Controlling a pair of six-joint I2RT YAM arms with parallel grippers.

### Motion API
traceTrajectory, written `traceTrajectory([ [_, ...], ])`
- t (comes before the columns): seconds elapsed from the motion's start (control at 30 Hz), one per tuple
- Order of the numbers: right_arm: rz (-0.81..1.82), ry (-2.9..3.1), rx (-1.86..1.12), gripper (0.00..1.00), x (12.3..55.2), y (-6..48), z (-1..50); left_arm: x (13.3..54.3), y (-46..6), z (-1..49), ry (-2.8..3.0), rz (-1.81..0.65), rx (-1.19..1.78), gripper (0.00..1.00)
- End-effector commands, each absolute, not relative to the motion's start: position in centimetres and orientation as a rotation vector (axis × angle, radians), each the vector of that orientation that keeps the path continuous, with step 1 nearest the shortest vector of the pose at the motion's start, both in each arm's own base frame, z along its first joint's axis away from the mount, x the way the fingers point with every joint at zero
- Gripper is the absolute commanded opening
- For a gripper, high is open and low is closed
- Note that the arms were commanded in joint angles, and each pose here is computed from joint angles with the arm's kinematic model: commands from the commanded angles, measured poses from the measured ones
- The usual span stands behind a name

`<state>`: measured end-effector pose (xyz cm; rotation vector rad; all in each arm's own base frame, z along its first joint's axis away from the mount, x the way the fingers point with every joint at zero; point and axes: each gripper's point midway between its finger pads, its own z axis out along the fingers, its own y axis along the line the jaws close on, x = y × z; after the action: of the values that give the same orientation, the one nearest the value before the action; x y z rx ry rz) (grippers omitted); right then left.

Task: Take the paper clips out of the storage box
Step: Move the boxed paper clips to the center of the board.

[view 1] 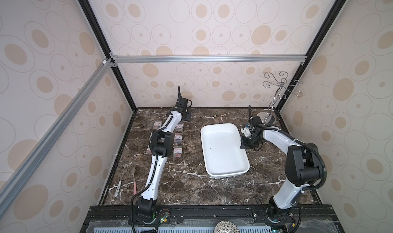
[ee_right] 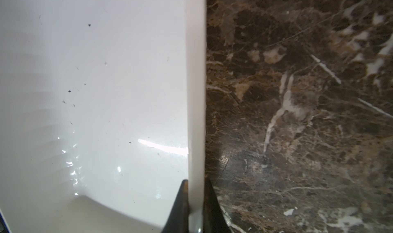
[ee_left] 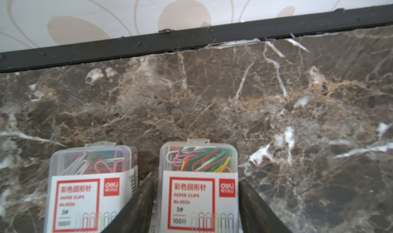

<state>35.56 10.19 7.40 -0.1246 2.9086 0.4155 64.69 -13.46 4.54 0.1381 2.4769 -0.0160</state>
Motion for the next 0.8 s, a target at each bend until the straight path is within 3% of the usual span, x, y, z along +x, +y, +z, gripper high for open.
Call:
traceTrajectory([
  [0.0,0.412,2.910,-0.129,0.11,35.1,10.0,8.1,65.1,-12.2,4.6,2.475,0.045,0.124,0.61],
  [0.77,0.398,2.915,-0.127,0.11,35.1,9.8,7.9,65.4,-6.7,4.1,2.500,0.112,0.035,0.60],
])
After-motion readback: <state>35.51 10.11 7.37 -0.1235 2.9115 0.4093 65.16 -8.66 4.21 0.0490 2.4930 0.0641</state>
